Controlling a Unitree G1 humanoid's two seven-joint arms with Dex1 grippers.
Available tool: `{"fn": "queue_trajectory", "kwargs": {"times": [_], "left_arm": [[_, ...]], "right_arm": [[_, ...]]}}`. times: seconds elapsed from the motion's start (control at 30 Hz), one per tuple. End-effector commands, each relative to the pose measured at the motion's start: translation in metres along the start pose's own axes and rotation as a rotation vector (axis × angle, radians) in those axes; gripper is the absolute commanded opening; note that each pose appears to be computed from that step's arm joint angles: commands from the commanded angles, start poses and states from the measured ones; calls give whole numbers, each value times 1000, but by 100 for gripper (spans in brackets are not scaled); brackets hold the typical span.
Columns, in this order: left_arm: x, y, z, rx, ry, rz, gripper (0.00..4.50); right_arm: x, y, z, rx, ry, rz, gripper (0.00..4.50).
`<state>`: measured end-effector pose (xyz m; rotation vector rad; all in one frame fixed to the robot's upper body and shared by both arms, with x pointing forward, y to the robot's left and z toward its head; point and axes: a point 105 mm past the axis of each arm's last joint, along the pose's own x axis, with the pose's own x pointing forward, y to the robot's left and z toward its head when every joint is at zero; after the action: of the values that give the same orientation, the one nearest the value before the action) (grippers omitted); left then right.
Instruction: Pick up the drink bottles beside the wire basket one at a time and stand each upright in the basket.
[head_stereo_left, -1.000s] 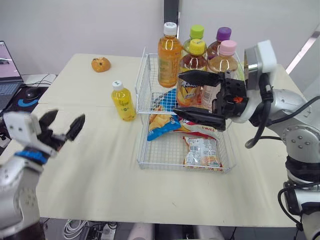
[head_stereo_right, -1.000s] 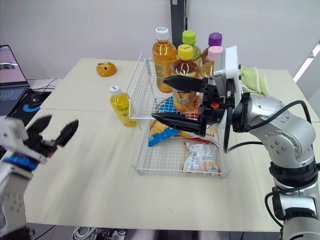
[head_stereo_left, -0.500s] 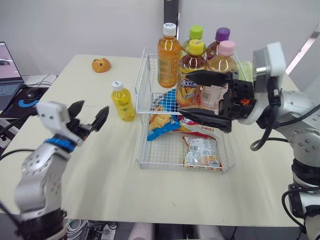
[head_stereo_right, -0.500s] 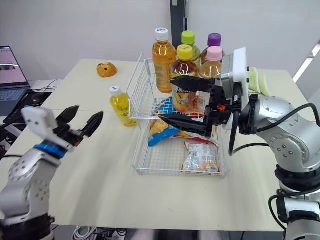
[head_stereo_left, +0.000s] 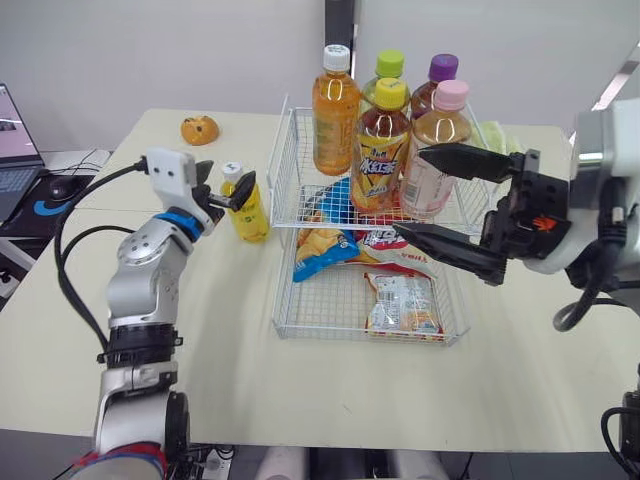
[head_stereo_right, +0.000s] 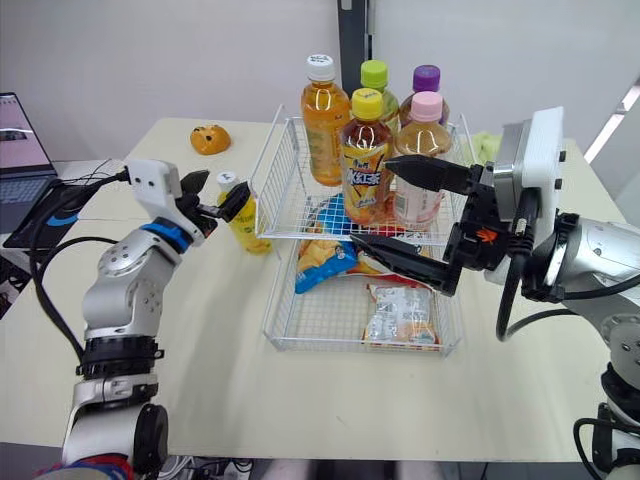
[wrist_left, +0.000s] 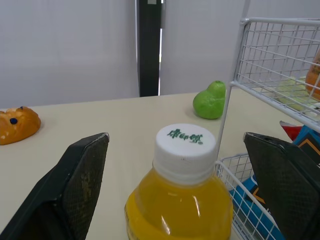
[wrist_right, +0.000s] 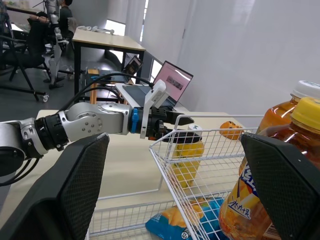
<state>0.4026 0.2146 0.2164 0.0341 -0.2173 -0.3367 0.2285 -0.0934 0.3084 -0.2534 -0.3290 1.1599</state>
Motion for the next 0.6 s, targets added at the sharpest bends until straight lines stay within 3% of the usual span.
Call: {"fn": "queue_trajectory", "kwargs": {"times": [0.03,0.2,0.3,0.57,0.6], "left_arm": [[9,-3,12,36,-47,-10,449],[10,0,9,59,-45,12,449],[9,3,8,56,-52,26,391],[8,1,0,53,-12,-7,144],[8,2,0,52,-12,-2,137]], "right_arm": [[0,0,7,-34,-9,-14,450],[1,-3,6,-36,1,-27,450],[2,-3,5,-36,3,-30,450],[5,-2,6,-39,3,-34,450],[5,-2,6,-39,2,-34,450]]}}
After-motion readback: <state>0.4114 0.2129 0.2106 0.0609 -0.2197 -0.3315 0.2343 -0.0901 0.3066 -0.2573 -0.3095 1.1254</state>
